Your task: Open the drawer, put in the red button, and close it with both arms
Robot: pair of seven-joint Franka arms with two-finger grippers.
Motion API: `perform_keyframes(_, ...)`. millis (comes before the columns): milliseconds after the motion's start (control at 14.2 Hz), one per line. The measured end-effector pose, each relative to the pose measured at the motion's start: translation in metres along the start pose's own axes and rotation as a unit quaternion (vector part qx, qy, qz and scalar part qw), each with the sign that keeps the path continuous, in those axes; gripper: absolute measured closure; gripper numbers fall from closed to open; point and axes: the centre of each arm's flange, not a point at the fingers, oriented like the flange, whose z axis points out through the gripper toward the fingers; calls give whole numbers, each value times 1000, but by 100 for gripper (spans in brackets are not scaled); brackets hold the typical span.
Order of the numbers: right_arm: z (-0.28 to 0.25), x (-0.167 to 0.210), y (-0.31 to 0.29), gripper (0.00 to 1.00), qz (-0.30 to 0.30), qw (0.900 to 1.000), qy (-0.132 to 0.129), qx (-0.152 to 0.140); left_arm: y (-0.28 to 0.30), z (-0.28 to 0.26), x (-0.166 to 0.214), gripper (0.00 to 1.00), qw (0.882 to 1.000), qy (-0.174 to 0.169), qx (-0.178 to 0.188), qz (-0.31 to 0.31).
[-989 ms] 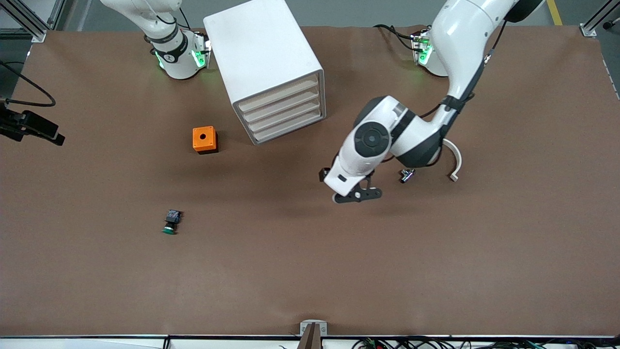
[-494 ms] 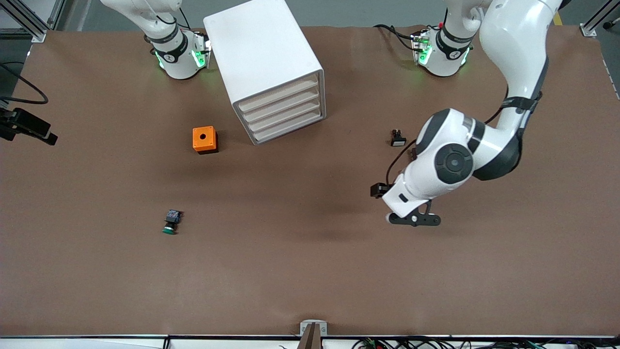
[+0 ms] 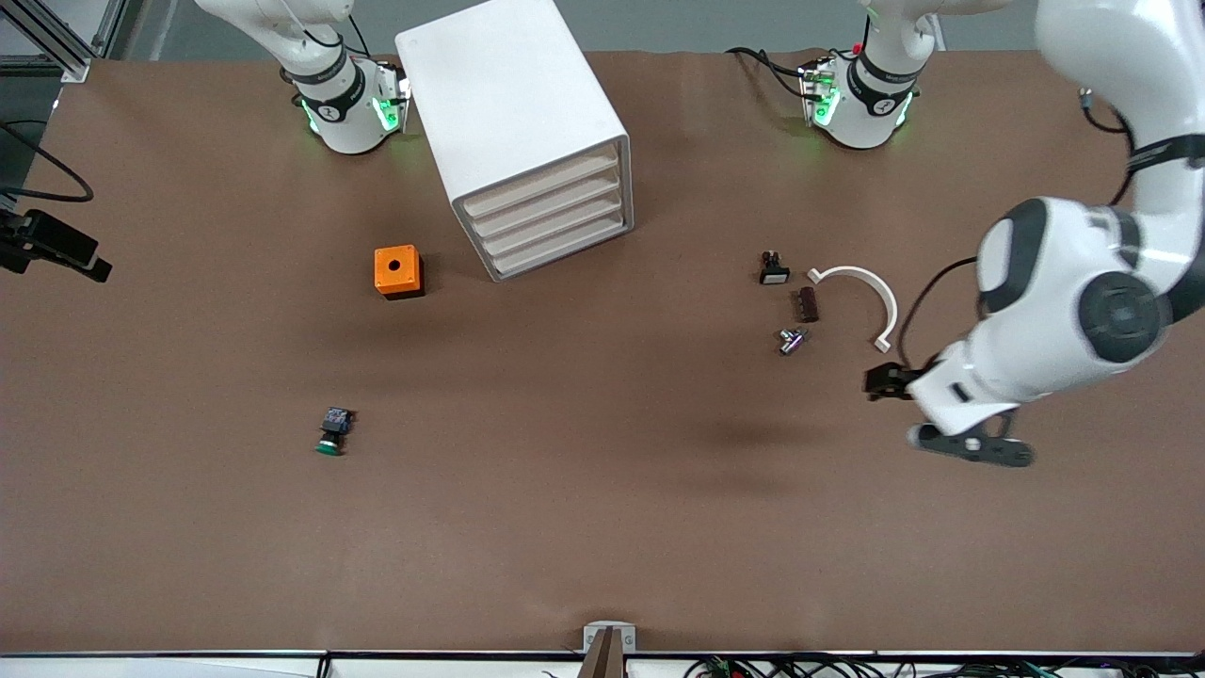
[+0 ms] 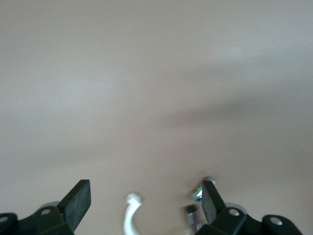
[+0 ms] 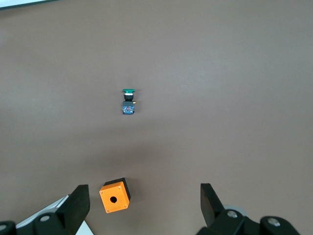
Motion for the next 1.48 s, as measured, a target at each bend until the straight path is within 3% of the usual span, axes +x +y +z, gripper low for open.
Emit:
perform_keyframes(212,0,0,0,0,0,1000,0,0,-43,-44,-16,0,999,22,16,-30)
perform_keyframes(989,2,1,0,0,0,1000,-1,0,-39,-157,-60,0,991,89,19,-96)
perform_keyframes(1483,0,1,0,0,0,1000,2,0,-43,-194,-91,0,988,104,8,-110)
